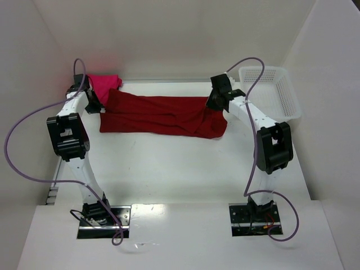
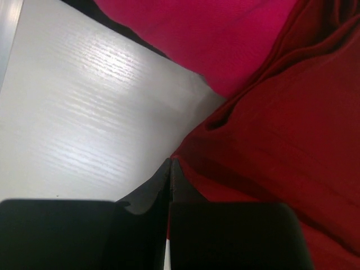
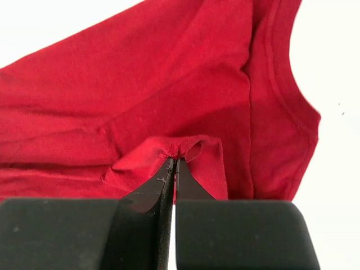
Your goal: Fold and stack the t-shirts
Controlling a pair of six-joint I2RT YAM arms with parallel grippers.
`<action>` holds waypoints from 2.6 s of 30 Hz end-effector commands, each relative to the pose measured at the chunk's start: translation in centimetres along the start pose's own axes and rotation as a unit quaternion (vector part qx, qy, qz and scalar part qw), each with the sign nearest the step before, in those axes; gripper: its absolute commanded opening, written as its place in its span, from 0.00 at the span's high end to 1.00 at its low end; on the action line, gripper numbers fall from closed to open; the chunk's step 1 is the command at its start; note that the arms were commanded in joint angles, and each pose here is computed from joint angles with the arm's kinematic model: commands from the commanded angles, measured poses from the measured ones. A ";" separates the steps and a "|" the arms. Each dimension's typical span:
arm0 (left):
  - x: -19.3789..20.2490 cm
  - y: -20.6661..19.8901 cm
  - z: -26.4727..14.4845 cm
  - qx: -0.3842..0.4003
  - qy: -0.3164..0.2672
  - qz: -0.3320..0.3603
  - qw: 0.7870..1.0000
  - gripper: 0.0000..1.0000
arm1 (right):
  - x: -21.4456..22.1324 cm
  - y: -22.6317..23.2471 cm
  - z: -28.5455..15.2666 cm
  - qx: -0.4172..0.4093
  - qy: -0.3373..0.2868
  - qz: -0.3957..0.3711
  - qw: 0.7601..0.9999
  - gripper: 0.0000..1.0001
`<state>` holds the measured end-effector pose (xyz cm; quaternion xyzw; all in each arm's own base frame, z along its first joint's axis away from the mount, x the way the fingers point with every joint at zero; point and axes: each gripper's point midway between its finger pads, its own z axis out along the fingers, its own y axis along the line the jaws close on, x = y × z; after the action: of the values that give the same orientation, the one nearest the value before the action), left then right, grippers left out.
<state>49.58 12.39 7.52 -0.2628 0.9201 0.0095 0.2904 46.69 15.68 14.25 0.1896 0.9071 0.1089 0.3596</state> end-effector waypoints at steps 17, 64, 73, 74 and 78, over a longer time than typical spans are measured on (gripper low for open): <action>-2.9 -1.2 1.6 0.004 -0.026 0.013 1.000 1.00 | -6.0 0.9 2.6 -0.022 -0.050 -0.004 0.999 1.00; -3.7 -12.6 -6.0 0.189 -0.058 0.074 0.977 0.23 | -8.6 4.2 13.4 -0.026 -0.044 -0.007 0.999 0.57; -0.6 -13.9 -5.2 0.204 -0.028 0.091 0.974 0.21 | -7.6 4.0 9.4 -0.047 -0.023 -0.026 0.998 0.10; -0.2 -13.7 -5.0 0.203 -0.023 0.091 0.975 0.21 | -8.0 4.4 7.9 -0.056 -0.026 -0.026 0.998 0.10; 0.6 -14.3 -5.2 0.214 -0.017 0.095 0.972 0.21 | -4.5 3.9 6.7 -0.055 0.015 -0.037 0.998 0.10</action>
<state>53.41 -0.46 11.93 -0.1243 0.9237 -0.1411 0.3337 56.79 16.74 7.56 0.1541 0.9250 0.1152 0.3277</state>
